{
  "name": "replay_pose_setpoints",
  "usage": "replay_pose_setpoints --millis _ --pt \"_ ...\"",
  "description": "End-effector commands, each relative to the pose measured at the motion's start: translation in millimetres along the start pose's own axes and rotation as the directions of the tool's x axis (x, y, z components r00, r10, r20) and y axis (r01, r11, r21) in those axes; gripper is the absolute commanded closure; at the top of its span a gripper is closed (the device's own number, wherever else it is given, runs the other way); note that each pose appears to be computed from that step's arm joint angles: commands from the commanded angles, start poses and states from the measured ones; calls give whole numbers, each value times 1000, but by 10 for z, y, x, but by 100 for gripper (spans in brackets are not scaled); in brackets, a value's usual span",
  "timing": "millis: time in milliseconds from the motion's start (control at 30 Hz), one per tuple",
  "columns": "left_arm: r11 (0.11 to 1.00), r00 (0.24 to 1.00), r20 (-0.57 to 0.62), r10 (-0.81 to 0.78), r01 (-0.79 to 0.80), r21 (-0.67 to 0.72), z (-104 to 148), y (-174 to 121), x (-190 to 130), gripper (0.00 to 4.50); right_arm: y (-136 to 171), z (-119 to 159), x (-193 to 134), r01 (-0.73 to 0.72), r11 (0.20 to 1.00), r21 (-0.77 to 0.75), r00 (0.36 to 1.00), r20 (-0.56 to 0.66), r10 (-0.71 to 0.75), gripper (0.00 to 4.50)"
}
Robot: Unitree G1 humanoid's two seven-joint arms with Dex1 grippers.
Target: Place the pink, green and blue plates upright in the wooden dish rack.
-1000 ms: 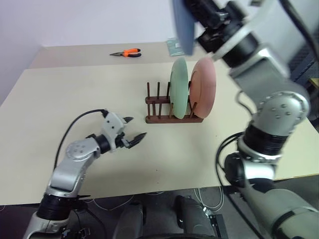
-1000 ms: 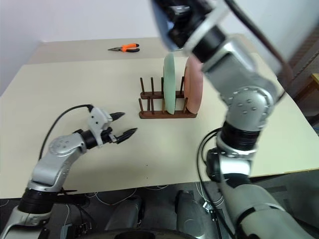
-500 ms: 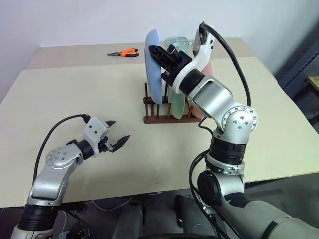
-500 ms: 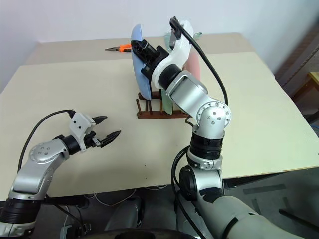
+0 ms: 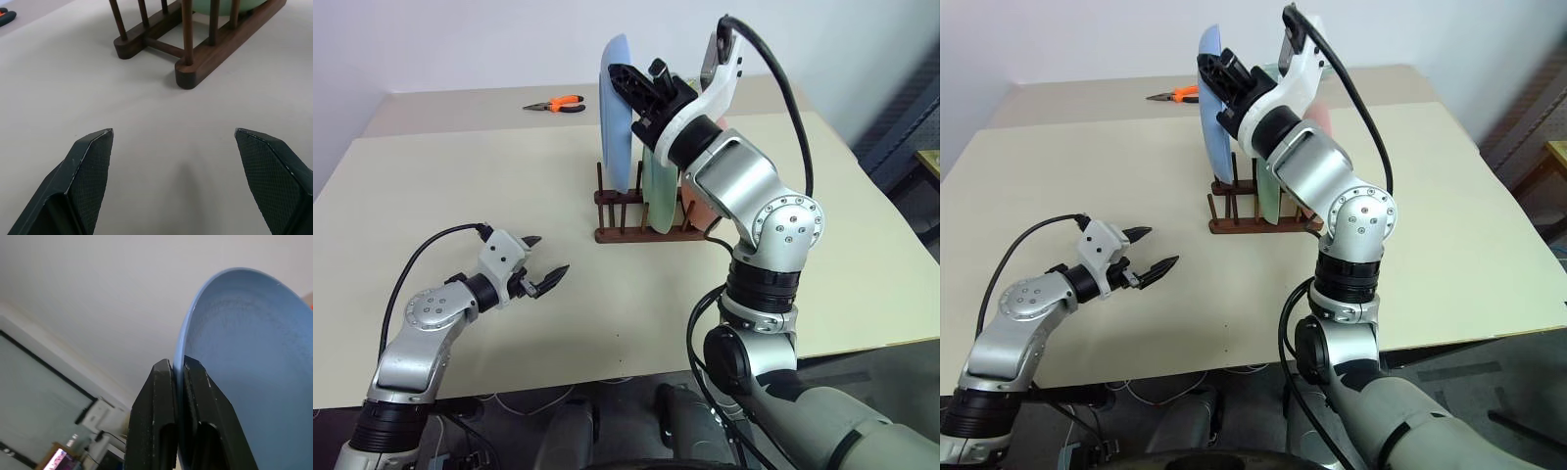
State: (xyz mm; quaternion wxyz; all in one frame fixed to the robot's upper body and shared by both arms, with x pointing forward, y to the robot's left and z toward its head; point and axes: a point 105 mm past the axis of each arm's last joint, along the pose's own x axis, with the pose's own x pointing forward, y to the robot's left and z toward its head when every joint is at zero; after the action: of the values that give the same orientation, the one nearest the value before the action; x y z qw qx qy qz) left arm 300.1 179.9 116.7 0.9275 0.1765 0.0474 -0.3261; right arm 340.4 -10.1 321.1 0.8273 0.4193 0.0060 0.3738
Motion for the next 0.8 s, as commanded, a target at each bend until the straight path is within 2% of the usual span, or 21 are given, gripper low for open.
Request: replay_pose_setpoints --millis 33,200,400,467,533,567,600,667,800 --pt "1000 999 34 5 -6 30 104 14 -7 42 143 -3 -3 -37 999 30 999 12 36 440" --pt "1000 1000 30 6 -6 28 95 10 -12 42 -82 -138 5 82 988 131 997 -11 -81 440" --pt "1000 1000 29 3 -4 27 86 0 -2 42 -349 -186 20 177 974 138 984 -20 -176 440" --pt "1000 1000 29 2 -3 26 85 -4 5 42 -369 -168 55 167 981 102 986 -22 -165 380" --pt "1000 1000 31 0 -1 26 89 -15 8 42 -289 -120 90 110 994 -11 994 -24 -110 308" --pt "1000 999 32 -1 0 26 91 -19 8 42 -251 -105 97 87 995 -52 996 -25 -88 251" --pt "1000 999 32 -1 0 25 91 -20 8 42 -164 -56 97 47 986 -158 999 -18 -51 209" --pt "1000 999 32 -3 2 24 91 -30 9 42 7 39 63 -36 949 -313 999 -16 33 209" --pt "1000 999 34 -14 13 17 93 -68 23 42 255 244 -93 -161 800 -578 984 -34 174 209"
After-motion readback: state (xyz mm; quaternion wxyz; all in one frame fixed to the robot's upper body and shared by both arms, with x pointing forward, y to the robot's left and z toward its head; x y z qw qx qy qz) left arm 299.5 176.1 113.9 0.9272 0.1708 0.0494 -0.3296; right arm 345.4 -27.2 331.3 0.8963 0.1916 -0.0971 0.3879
